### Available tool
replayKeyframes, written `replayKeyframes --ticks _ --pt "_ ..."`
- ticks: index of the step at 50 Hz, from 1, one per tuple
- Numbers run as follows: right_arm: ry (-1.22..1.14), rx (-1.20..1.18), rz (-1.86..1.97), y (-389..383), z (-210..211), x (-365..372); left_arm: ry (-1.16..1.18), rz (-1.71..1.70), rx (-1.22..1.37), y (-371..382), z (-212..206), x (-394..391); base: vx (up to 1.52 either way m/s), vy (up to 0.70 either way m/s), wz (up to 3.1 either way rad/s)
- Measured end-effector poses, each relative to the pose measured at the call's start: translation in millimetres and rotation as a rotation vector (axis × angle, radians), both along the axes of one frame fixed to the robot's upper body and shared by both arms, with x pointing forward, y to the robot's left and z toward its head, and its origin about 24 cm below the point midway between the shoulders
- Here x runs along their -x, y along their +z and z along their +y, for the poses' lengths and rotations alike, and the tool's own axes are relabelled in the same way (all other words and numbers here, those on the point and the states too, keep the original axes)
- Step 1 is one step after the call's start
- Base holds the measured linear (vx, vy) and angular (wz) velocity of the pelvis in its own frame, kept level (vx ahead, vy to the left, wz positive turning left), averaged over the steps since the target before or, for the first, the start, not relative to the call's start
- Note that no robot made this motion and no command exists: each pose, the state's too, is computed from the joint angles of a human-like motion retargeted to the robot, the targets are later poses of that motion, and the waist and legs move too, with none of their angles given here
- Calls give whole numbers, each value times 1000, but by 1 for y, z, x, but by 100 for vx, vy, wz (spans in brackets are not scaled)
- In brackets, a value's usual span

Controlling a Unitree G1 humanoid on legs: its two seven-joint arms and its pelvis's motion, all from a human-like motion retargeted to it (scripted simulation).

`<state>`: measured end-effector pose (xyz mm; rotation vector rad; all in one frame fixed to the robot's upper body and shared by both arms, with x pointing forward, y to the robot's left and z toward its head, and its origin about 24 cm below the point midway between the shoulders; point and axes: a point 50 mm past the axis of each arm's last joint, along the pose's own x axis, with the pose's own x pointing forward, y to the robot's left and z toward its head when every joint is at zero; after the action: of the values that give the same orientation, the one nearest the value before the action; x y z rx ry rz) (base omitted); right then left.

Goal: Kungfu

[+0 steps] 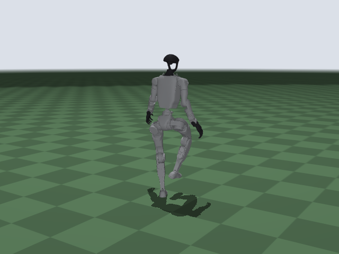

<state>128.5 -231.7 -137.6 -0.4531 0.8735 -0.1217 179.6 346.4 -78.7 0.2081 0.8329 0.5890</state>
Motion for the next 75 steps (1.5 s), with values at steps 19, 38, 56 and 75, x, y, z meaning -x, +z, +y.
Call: replayKeyframes --ticks 19,38,56,75 --pt "352 -603 -713 139 28 -84 -1109 -2480 273 529 -60 -59 -16 -6 71" --pt "243 -1052 -1128 195 52 -58 -1810 -1734 1567 447 -353 -104 14 -5 13" --pt "889 -57 -1238 302 36 -67 -1270 -2073 -436 513 -185 -84 29 21 29" --pt "549 1268 -894 432 -15 -277 -910 -2043 -1351 552 -186 -18 37 15 175"
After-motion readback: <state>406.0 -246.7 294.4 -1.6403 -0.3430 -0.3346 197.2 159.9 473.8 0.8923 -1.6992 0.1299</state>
